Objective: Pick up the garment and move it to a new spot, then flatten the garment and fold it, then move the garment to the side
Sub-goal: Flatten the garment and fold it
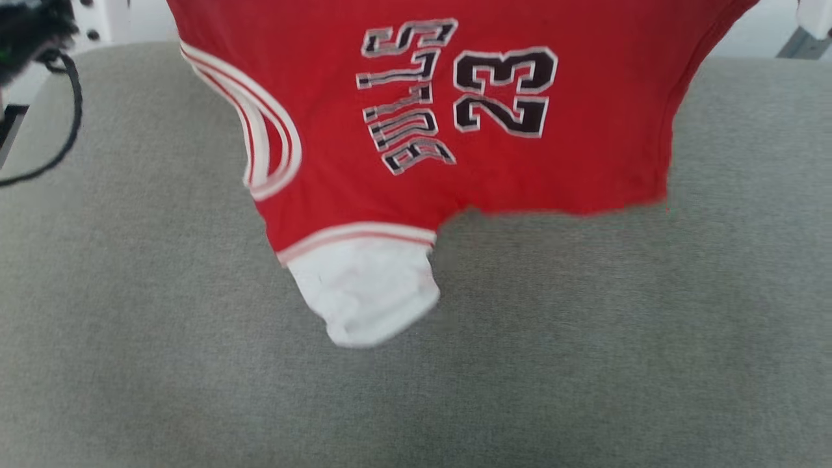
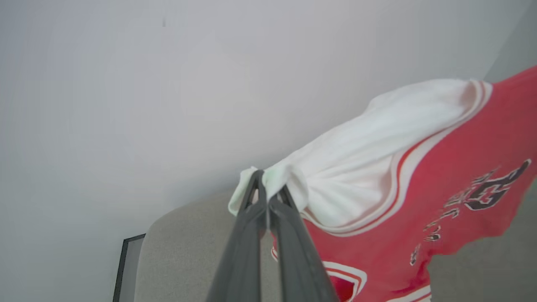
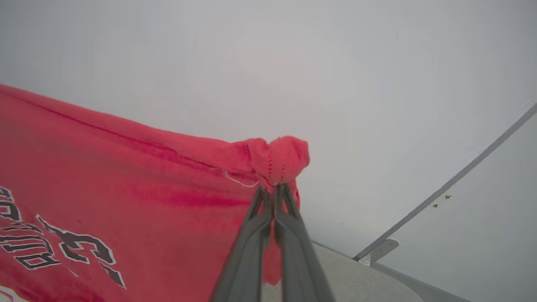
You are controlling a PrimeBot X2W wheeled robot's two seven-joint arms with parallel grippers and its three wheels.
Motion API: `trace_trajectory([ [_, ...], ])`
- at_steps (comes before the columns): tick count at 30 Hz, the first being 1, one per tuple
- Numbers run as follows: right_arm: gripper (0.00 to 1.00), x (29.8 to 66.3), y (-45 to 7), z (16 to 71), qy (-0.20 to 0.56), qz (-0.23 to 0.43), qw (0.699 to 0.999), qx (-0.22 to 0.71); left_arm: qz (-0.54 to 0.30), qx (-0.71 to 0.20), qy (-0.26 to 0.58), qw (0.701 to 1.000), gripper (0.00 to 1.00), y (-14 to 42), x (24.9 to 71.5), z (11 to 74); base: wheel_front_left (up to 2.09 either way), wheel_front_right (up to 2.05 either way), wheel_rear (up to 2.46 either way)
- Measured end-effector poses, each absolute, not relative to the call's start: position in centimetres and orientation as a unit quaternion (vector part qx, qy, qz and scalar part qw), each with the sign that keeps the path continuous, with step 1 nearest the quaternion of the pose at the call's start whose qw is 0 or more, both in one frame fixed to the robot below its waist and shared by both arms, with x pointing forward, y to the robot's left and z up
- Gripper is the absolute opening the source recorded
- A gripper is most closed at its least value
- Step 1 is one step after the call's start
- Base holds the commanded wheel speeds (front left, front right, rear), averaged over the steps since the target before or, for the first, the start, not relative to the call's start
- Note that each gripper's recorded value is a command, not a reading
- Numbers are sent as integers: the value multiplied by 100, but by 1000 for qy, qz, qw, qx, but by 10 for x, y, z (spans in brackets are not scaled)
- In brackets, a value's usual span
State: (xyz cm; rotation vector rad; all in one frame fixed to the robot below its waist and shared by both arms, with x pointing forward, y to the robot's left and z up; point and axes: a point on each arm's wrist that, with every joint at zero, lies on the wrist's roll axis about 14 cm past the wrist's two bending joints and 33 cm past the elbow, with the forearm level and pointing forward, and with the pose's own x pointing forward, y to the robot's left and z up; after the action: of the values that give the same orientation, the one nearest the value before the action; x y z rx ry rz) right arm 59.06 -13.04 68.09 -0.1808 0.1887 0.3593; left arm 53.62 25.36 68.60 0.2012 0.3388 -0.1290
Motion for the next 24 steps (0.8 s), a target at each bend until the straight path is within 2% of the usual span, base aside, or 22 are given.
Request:
trace_trajectory([
  [5, 0, 586, -141, 701, 61, 156, 982, -91, -72, 103, 122, 984, 0, 241, 548, 716, 0, 0, 0],
  [9, 0, 598, -143, 706, 38, 139, 985, -90, -69, 108, 73, 989, 0, 235, 567, 733, 0, 0, 0],
  [16, 0, 637, -137, 705, -8, 120, 988, -95, -53, 115, -45, 991, 0, 231, 608, 772, 0, 0, 0],
  [24, 0, 684, -139, 712, -120, 89, 983, -104, -37, 119, -205, 971, 0, 230, 645, 809, 0, 0, 0],
])
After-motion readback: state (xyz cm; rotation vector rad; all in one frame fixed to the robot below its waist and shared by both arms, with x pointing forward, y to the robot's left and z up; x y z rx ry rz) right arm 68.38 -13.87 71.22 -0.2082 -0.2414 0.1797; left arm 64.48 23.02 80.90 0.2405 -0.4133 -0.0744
